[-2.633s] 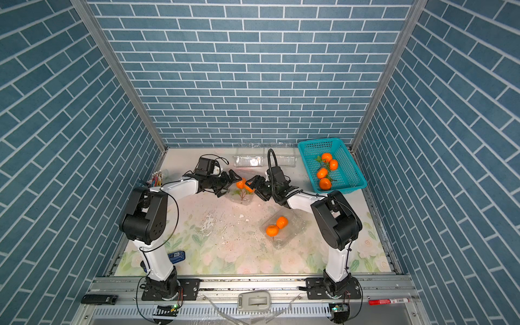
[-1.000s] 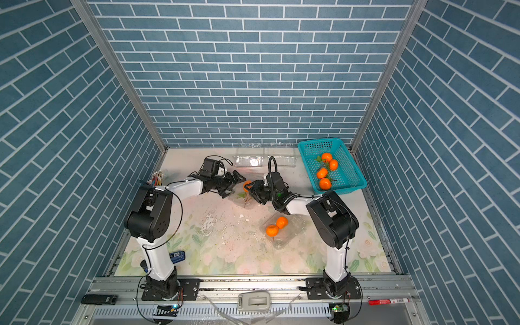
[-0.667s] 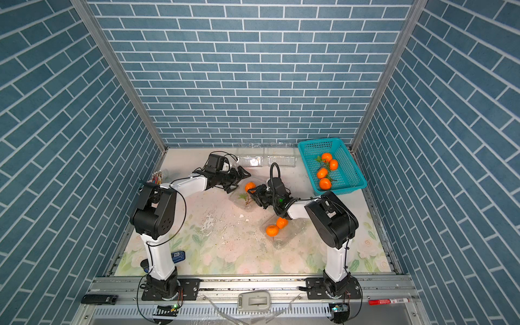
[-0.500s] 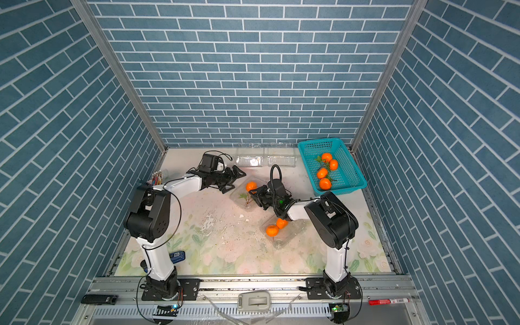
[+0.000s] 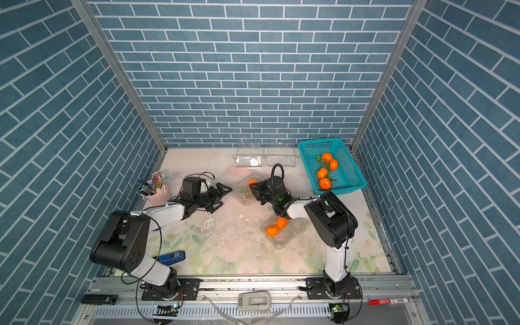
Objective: Take oranges out of containers
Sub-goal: Open the packing box at the center of the board.
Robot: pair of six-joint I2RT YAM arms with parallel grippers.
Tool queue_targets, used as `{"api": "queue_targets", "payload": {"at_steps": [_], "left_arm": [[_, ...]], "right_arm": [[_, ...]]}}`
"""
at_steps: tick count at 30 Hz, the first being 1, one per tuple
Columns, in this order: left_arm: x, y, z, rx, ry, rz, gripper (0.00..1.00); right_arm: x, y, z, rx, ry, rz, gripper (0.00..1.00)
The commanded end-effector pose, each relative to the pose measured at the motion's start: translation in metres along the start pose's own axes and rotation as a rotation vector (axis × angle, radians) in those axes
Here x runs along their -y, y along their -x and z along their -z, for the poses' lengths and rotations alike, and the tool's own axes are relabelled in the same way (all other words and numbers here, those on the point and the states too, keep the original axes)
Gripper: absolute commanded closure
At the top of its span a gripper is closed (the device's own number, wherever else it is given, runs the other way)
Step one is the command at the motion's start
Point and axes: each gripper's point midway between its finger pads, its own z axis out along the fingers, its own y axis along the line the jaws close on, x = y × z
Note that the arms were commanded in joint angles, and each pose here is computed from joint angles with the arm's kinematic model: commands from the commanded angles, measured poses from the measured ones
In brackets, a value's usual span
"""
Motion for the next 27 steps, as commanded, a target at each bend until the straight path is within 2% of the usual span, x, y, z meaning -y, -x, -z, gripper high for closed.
{"api": "queue_targets", "payload": {"at_steps": [1, 15, 27], "left_arm": [[0.021, 0.012, 0.009, 0.113, -0.125, 0.005, 0.01], [0.003, -0.011, -0.019, 0.132, -0.166, 0.104, 0.02], [-0.008, -0.014, -0.02, 0.161, -0.148, 0.135, 0.02]], "right_arm": [[-0.01, 0.003, -0.005, 0.019, 0.027, -0.048, 0.76], [-0.006, 0.001, -0.008, 0.017, 0.02, -0.078, 0.78], [-0.001, -0.001, -0.005, 0.016, 0.017, -0.078, 0.79]]}}
